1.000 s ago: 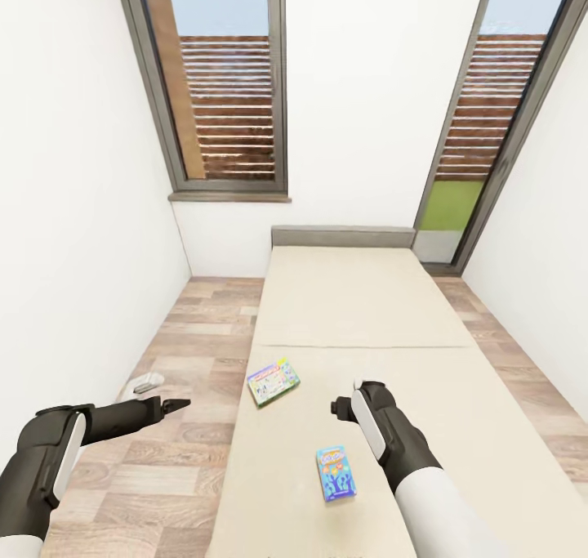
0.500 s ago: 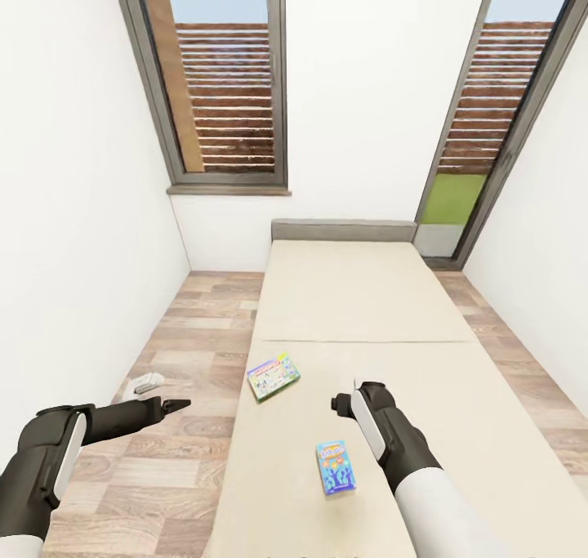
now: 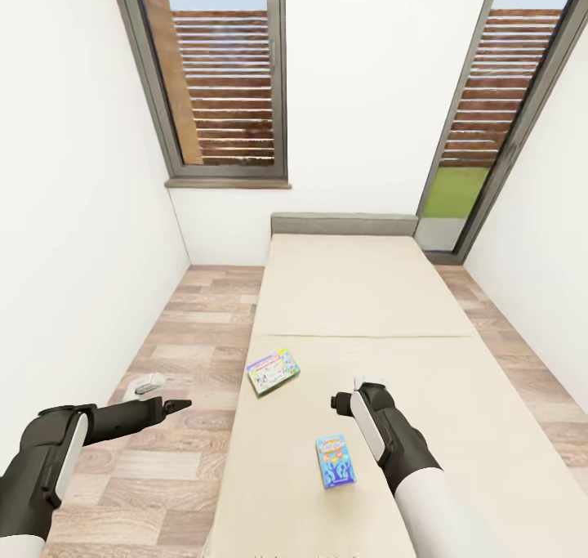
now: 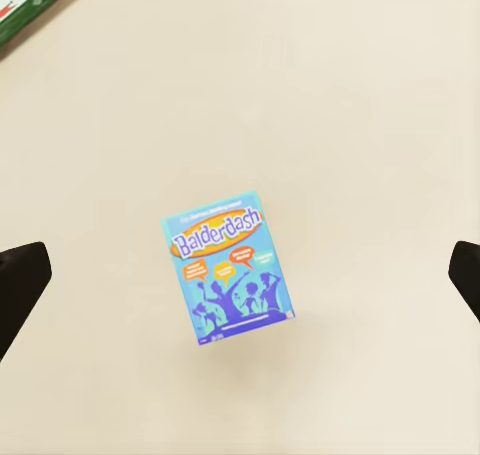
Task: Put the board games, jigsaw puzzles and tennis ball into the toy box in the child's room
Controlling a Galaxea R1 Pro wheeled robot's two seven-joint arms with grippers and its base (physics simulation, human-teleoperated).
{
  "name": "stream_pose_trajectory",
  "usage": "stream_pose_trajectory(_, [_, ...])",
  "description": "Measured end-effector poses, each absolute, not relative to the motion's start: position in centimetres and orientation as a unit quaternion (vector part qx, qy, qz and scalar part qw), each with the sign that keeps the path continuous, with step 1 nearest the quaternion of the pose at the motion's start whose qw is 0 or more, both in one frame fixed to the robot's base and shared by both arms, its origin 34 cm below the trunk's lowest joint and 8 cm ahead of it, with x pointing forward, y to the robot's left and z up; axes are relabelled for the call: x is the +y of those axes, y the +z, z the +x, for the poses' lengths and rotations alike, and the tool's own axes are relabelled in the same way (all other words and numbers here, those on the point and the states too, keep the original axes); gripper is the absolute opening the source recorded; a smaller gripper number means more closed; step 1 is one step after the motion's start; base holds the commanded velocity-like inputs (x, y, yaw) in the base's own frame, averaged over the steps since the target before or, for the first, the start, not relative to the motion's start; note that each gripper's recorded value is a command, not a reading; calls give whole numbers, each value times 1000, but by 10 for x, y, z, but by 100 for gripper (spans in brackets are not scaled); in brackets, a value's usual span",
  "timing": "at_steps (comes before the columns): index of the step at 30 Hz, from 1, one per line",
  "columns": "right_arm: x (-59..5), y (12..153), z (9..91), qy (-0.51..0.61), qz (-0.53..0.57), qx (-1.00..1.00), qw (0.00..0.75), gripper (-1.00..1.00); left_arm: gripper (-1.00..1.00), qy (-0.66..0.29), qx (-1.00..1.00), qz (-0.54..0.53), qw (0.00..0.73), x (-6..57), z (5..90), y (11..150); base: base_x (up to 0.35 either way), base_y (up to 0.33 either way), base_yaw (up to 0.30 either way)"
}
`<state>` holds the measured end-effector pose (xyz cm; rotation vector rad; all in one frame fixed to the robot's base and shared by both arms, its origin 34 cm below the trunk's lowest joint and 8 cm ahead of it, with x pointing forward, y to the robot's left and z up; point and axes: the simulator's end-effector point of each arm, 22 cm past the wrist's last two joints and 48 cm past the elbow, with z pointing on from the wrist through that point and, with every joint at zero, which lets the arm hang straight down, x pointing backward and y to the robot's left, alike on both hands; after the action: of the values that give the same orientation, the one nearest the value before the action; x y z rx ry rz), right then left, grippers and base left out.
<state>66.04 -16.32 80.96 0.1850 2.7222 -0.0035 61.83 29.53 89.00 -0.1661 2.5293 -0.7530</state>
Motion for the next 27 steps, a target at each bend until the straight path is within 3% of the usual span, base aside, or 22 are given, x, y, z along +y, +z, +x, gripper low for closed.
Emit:
stream_pose_trajectory(21, [-165, 791, 654, -9, 63, 980, 190, 100, 100, -258, 935, -69, 232, 305, 615, 869, 0, 0, 0])
stream_pose_trajectory(27, [-166, 786, 653, -11, 63, 980, 188, 100, 100, -170, 956, -92, 219, 340, 611, 845, 0, 0, 0])
